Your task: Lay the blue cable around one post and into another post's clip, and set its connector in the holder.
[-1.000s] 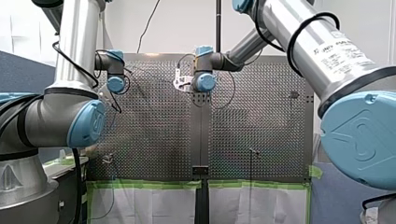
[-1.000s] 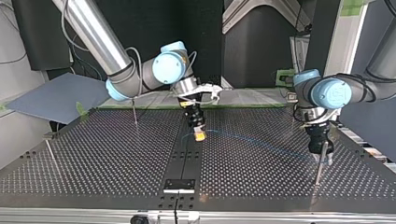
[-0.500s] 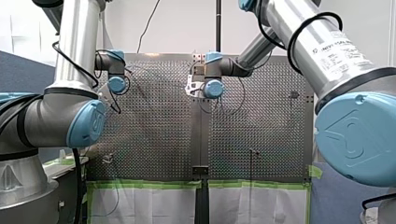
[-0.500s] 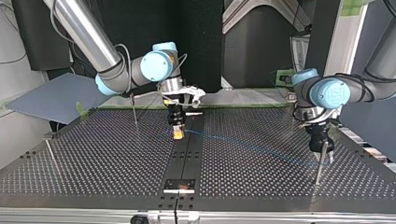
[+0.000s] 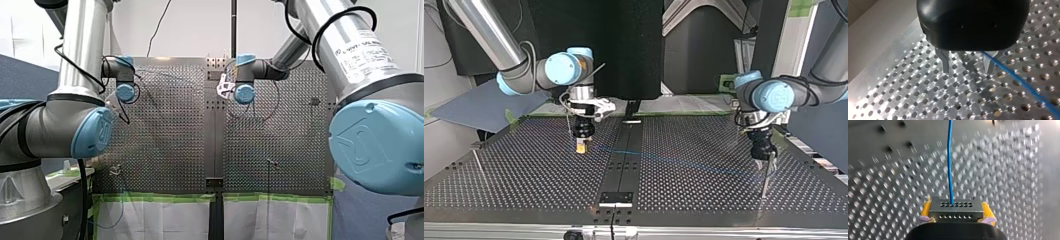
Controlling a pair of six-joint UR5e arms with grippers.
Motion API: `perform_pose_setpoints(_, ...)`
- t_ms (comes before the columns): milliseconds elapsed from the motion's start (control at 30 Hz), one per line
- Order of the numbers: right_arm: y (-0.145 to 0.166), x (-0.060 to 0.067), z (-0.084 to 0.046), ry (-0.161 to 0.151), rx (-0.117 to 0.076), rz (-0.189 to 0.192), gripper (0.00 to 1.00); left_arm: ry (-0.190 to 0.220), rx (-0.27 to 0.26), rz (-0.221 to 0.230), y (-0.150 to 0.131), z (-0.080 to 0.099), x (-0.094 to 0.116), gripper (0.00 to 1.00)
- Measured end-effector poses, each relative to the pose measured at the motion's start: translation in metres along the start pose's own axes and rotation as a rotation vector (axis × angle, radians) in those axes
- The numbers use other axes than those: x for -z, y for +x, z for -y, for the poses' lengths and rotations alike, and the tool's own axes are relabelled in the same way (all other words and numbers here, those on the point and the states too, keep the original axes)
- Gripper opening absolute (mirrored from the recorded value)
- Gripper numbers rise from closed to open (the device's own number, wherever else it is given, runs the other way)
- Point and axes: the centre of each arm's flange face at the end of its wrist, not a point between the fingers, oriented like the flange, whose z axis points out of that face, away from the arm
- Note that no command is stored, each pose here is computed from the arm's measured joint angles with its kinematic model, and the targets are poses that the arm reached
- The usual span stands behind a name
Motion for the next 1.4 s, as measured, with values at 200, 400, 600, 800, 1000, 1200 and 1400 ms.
perform_pose_setpoints(200,-0.006,-0.003,-0.037,-0.043,-0.023,-0.017,0.22,0.027,0.008,0.008,0.003,0.003,0.001,1.00)
perform_pose_setpoints(400,-0.015,-0.003,-0.074,-0.087,0.001,-0.029,0.22,0.008,0.003,0.002,0.005,0.002,0.004,1.00)
perform_pose_setpoints(600,-0.023,-0.001,-0.113,-0.144,0.030,-0.042,0.22,-0.011,-0.002,0.004,0.005,0.000,0.006,1.00)
perform_pose_setpoints(800,-0.036,0.005,-0.158,-0.217,0.052,-0.052,0.22,-0.012,-0.002,0.003,0.005,0.000,0.006,1.00)
perform_pose_setpoints(1000,-0.068,0.016,-0.197,-0.272,0.064,-0.024,0.22,-0.012,-0.003,0.003,0.005,0.000,0.006,1.00)
perform_pose_setpoints(1200,-0.095,0.032,-0.212,-0.290,0.074,-0.002,0.22,-0.010,-0.004,0.001,0.006,0.001,0.006,1.00)
perform_pose_setpoints(1400,-0.126,0.052,-0.224,-0.321,0.083,0.025,0.22,-0.009,-0.005,0.000,0.007,0.002,0.007,1.00)
